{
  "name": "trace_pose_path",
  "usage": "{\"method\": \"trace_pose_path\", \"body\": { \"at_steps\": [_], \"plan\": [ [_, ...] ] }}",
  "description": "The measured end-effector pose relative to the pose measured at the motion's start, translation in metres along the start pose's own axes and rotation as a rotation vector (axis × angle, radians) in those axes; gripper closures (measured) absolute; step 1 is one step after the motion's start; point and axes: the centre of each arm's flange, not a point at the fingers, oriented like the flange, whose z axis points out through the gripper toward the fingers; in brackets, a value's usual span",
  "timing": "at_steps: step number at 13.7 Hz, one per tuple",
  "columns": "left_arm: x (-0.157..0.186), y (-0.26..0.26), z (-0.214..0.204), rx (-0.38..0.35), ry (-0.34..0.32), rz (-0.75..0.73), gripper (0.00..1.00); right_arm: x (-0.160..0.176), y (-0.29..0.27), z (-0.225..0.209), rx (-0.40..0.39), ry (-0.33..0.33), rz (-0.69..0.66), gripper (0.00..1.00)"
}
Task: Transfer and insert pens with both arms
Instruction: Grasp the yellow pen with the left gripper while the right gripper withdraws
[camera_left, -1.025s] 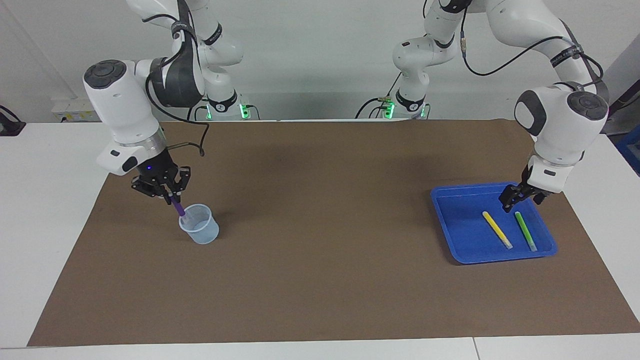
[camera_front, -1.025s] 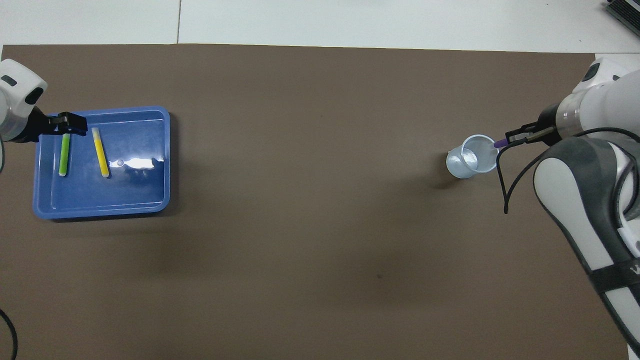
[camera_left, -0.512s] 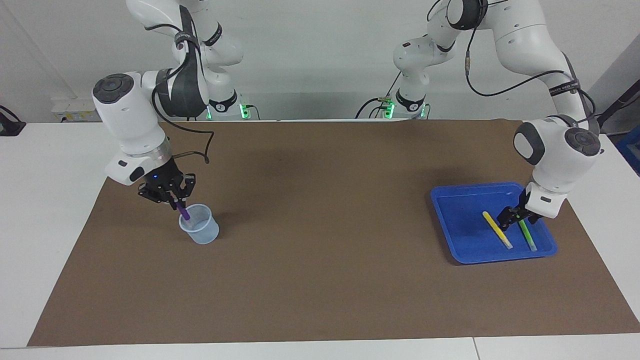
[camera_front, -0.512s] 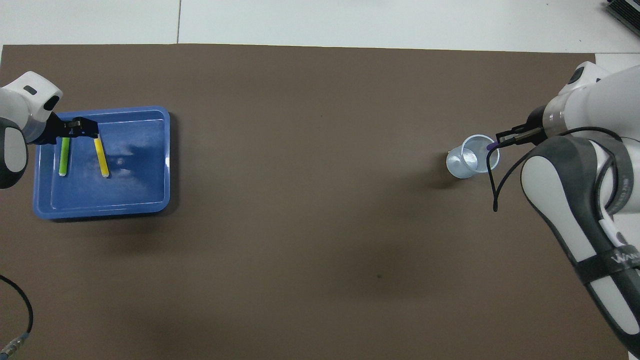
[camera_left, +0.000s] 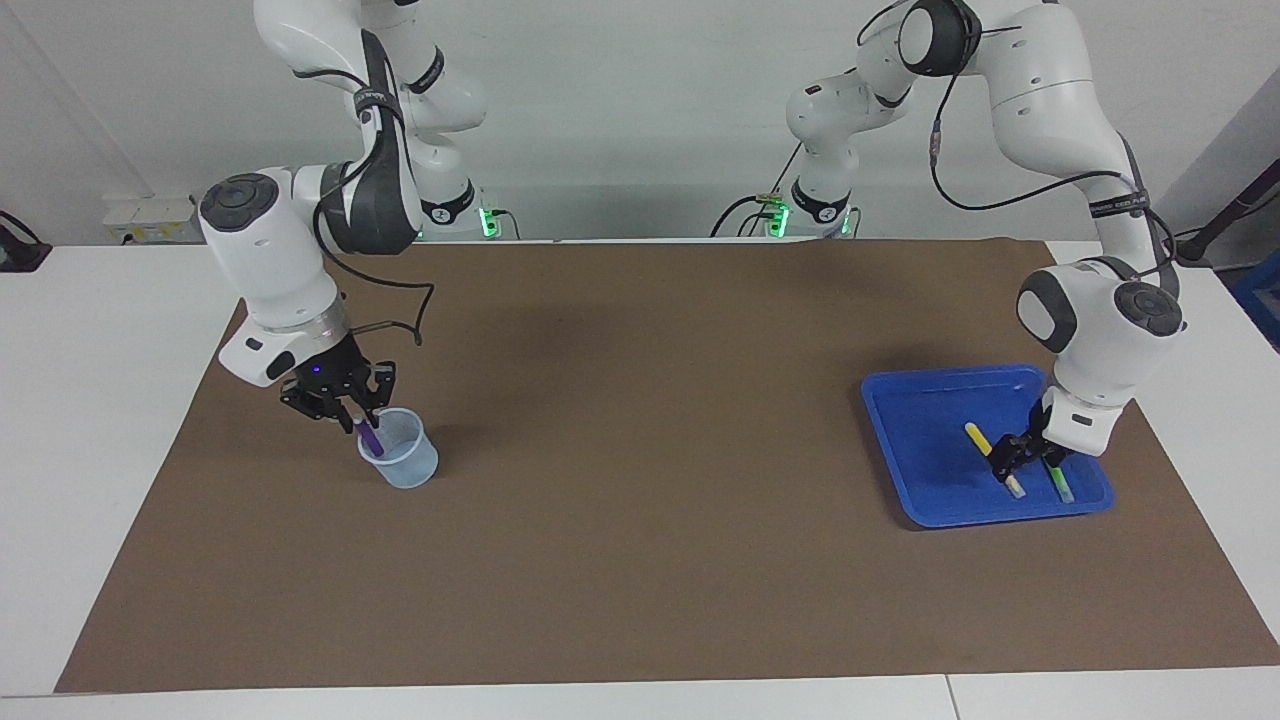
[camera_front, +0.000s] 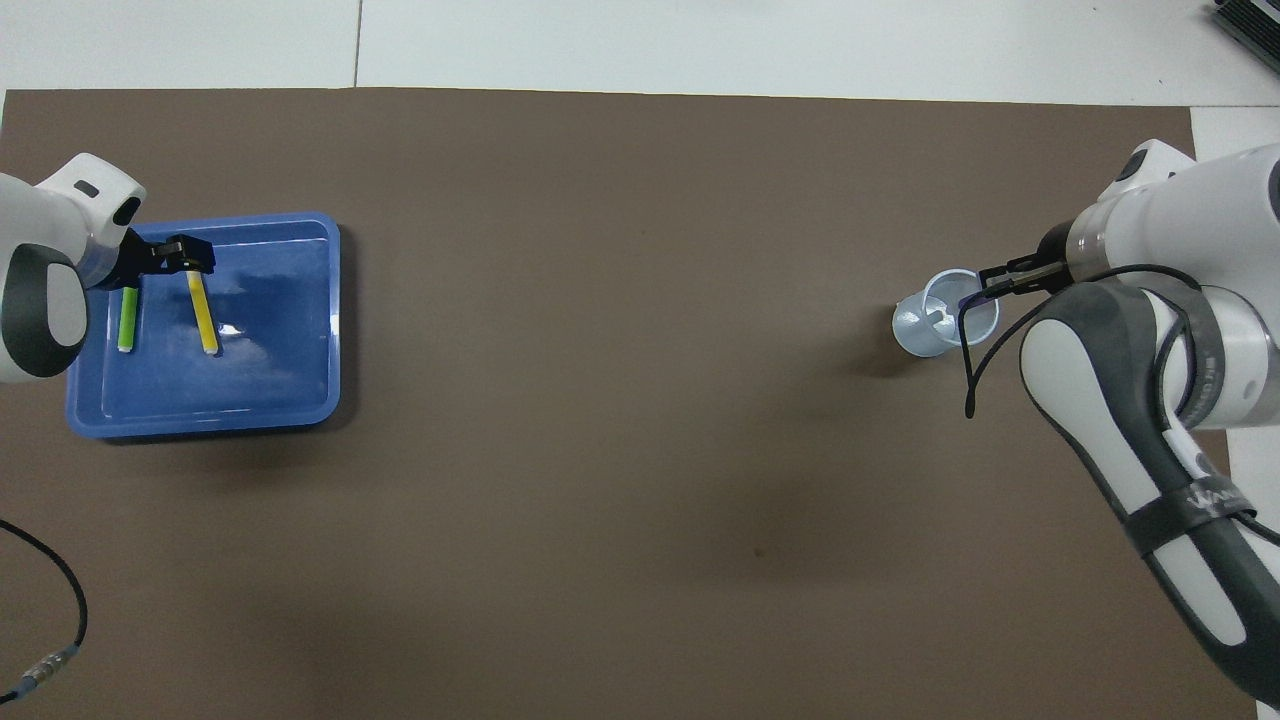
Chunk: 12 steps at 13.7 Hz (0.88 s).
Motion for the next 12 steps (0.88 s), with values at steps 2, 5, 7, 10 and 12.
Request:
{"method": "trace_pose_path", "body": {
  "at_steps": [2,5,7,10,12],
  "plan": [
    [-0.005,0.001,0.010,-0.002,-0.006,-0.001,0.07,0.000,0.000,0.000,0.000,0.000,0.003,0.32],
    [-0.016,0.004,0.023,-0.006,-0.021,-0.007,0.08,0.001,-0.001,-0.004,0.003,-0.011,0.006,0.12],
    [-0.017,0.006,0.025,-0.008,-0.021,-0.016,0.10,0.004,-0.003,-0.025,0.010,-0.043,0.019,0.11],
    [-0.017,0.008,0.023,-0.011,-0.018,-0.018,0.24,0.006,-0.005,-0.068,0.016,-0.071,0.021,0.10],
    [-0.016,0.011,0.021,-0.014,-0.014,-0.016,0.42,0.001,-0.007,-0.091,0.020,-0.087,0.020,0.09]
  ]
}}
